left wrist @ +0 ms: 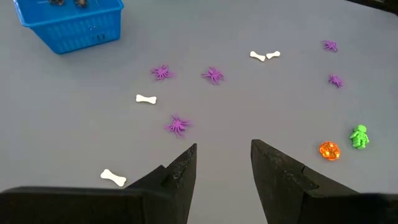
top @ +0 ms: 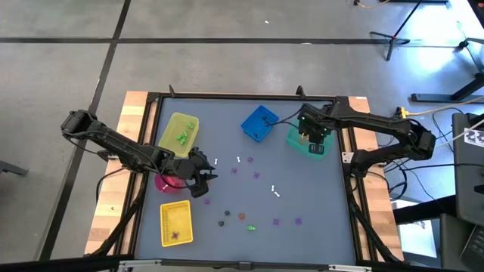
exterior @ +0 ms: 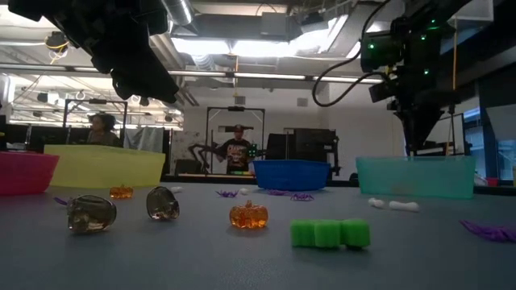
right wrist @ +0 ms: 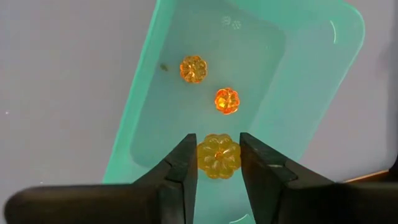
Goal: Sort Halloween decoration
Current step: Put the orange pumpkin toy into the green bin, then put the black skull toy into the blue basket
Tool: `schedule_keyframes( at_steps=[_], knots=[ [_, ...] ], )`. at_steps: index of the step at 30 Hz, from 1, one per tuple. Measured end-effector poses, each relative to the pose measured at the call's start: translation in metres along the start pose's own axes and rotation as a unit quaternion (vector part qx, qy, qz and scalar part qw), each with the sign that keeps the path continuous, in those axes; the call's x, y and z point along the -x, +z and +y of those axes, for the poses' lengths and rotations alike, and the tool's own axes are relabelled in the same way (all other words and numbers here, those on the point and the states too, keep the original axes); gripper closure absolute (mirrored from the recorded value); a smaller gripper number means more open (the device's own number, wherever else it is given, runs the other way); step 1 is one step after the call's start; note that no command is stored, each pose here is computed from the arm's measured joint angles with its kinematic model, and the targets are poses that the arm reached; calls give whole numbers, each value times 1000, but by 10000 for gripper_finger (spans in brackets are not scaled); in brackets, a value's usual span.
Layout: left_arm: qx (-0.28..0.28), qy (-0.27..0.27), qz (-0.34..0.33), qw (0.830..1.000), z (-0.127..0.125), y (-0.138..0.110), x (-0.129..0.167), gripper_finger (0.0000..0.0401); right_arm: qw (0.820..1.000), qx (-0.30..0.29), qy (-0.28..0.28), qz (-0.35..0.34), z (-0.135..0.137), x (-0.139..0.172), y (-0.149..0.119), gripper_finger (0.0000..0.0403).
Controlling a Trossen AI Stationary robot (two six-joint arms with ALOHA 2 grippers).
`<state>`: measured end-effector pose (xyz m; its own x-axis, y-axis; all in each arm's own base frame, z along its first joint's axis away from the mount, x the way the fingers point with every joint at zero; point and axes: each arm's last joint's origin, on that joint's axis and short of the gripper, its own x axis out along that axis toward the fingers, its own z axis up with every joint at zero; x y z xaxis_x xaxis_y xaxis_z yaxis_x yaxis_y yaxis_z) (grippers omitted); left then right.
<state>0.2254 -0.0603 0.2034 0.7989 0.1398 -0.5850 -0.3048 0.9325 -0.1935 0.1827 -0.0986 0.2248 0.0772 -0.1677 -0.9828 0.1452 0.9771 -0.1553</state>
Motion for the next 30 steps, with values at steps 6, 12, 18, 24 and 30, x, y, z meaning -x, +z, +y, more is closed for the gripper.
schedule_keyframes(
  at_steps=[6, 12, 18, 24, 30],
  knots=[
    [0, 0, 0, 1000, 0, 0, 0, 264, 1000, -1, 0, 0, 0, 0, 0, 257],
    [0, 0, 0, 1000, 0, 0, 0, 264, 1000, -1, 0, 0, 0, 0, 0, 215],
    [0, 0, 0, 1000, 0, 0, 0, 264, 1000, -1, -1, -2, 0, 0, 0, 196],
    [-44, -44, -13, 998, -5, 5, 0, 264, 1000, -3, -7, -20, -1, 0, 4, 194],
    [-100, -125, -61, 985, -15, 16, 3, 264, 999, -5, -12, -34, -2, 0, 7, 194]
  ],
)
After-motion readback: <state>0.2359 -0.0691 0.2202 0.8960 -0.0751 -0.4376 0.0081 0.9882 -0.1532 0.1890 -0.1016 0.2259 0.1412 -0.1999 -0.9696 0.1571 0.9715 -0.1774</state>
